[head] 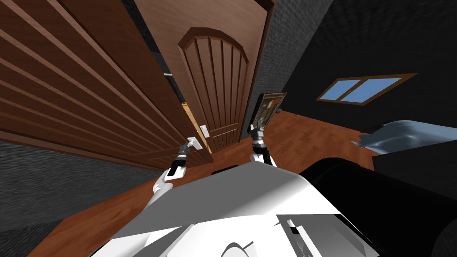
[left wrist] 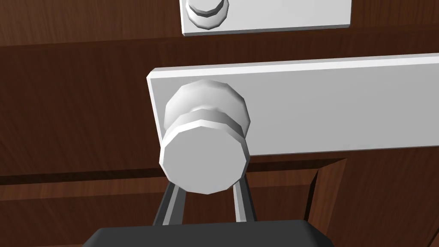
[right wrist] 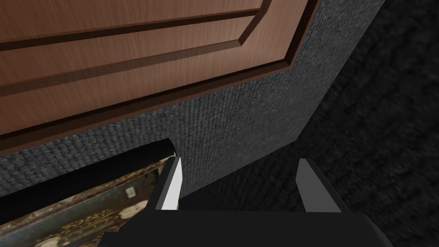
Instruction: Pull the door open
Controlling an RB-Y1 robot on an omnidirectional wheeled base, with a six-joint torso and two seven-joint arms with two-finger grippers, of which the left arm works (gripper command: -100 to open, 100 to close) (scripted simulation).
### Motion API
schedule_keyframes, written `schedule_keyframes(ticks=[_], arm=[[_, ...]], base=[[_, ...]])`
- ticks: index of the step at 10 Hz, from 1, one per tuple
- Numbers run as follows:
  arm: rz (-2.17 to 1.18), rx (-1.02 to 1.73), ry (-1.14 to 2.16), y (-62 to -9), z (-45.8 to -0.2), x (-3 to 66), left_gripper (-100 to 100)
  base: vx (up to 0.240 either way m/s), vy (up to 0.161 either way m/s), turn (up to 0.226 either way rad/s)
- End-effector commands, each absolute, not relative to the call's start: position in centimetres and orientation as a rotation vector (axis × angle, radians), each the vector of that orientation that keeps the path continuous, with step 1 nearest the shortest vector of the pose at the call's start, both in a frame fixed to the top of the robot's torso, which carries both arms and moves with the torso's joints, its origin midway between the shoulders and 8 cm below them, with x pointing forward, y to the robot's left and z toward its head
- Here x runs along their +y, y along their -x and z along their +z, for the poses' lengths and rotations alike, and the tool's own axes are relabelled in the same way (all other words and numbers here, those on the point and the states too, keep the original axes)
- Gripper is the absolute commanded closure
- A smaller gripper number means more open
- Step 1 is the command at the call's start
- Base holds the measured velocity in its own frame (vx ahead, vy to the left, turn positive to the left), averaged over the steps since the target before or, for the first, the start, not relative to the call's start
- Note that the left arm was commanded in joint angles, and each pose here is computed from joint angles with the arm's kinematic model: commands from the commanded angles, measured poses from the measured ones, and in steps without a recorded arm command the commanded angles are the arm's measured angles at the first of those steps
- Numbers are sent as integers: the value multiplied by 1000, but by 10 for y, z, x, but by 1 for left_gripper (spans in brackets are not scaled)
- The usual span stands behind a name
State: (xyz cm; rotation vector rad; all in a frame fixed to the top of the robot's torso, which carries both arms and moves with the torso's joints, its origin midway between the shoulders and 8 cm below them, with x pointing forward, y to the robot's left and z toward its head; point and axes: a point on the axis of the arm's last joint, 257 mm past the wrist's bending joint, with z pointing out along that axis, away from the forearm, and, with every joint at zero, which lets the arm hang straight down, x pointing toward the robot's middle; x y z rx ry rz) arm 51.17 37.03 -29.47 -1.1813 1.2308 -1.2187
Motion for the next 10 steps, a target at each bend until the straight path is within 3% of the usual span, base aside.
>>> schedule_keyframes(ticks=[1, 10], arm=[[-1251, 1259, 1171, -506, -297, 356, 100], [-1328, 1333, 1119, -479, -296, 349, 100]], base=[[-182, 124, -147], [-169, 91, -103]])
